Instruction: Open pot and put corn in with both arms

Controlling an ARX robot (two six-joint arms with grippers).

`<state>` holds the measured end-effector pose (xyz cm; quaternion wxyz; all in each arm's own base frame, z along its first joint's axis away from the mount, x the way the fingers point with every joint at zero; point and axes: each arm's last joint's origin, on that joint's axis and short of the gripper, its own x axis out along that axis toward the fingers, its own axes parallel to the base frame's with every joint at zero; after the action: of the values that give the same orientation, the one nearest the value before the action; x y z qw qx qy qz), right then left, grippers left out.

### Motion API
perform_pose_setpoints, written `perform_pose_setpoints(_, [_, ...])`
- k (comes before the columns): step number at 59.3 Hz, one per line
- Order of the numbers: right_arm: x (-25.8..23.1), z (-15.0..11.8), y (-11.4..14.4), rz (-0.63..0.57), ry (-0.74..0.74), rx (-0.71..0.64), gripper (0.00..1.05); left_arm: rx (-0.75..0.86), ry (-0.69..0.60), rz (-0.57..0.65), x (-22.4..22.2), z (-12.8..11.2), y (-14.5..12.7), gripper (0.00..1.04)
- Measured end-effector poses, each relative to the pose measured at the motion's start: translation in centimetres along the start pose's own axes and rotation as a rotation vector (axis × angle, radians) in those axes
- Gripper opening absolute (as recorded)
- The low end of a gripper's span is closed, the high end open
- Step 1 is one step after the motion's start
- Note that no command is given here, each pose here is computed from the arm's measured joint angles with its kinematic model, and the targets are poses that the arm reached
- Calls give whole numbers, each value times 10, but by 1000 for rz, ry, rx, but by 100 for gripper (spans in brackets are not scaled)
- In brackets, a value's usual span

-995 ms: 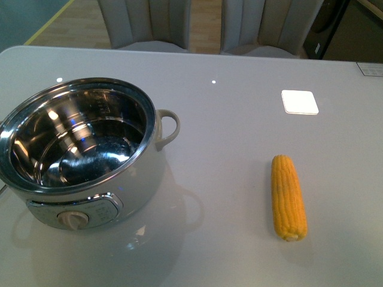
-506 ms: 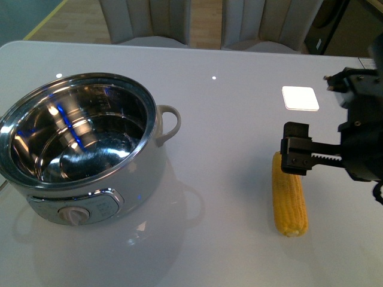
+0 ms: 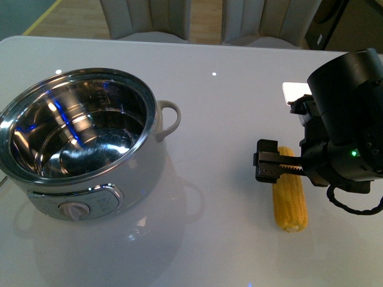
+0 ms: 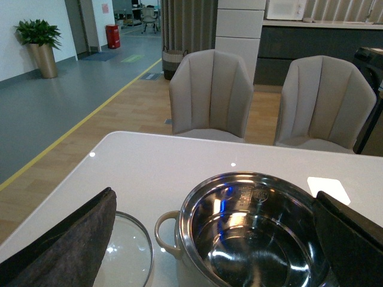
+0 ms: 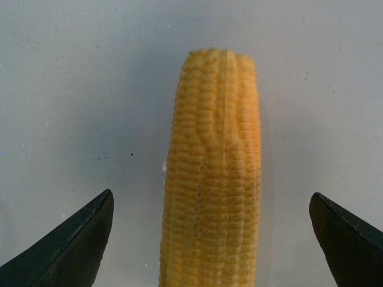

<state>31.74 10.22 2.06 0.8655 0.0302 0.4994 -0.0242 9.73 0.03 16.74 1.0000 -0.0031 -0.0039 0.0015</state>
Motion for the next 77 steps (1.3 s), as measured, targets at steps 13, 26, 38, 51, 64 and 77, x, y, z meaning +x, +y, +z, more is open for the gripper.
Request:
perform_pose_setpoints(13, [15,-7,1,9,51,-14,96,0,0,0,0,0,0,98])
perform_pose_setpoints(26, [22,-9,1,-14,79,-22,91,0,0,0,0,0,0,98])
perform_pose_setpoints(38, [23,-11,0,-18,90,-22,60,0,0,0,0,0,0,98])
perform_pose_setpoints(51, [22,-11,-2,-9,86,21,35,0,0,0,0,0,0,98])
perform_pose_setpoints(64, [5,-2,-13,34,-5,157,25,0,0,0,0,0,0,98])
perform_pose_setpoints(77, [-39,29,-7,171,-198,237,23,0,0,0,0,0,0,98])
